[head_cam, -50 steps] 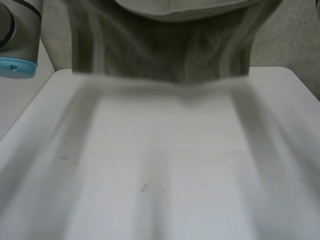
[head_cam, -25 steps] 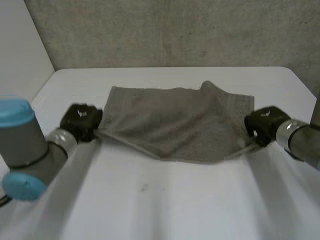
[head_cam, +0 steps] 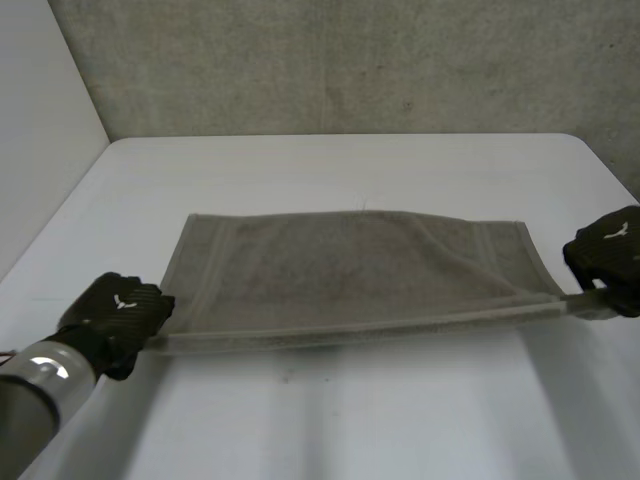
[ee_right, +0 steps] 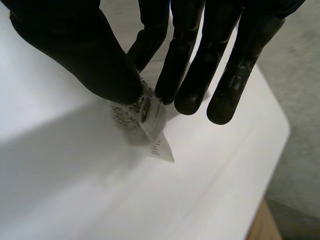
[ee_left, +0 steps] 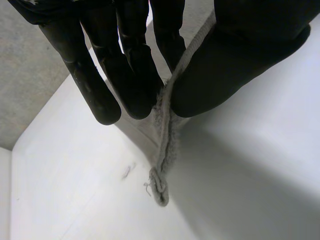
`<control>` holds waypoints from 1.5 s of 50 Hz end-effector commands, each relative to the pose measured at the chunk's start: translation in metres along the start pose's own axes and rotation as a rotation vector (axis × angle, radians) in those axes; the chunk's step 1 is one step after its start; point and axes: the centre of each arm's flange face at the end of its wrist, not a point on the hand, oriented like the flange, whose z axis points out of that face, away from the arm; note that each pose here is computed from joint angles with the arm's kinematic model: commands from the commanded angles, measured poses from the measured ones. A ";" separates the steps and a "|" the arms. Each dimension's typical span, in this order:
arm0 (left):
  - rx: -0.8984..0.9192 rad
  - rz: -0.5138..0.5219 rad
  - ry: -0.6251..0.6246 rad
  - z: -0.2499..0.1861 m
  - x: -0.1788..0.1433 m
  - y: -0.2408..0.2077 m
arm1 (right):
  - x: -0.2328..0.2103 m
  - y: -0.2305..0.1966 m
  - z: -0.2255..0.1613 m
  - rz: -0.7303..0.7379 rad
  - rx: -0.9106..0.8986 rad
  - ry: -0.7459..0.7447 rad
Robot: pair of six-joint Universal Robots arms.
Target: Fold the towel.
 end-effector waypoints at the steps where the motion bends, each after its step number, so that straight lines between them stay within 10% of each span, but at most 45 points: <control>1: 0.036 0.016 -0.036 -0.025 -0.008 -0.012 | 0.008 -0.002 -0.009 -0.015 0.013 0.042; 42: 0.263 0.005 -0.143 0.239 -0.037 -0.044 | 0.003 -0.009 0.194 0.189 0.168 0.216; 61: 0.312 0.003 -0.155 0.255 -0.033 -0.051 | 0.018 -0.024 0.216 0.183 0.286 0.314; 75: 0.338 -0.268 -0.106 0.163 -0.047 -0.084 | 0.053 -0.061 0.113 0.317 0.449 0.399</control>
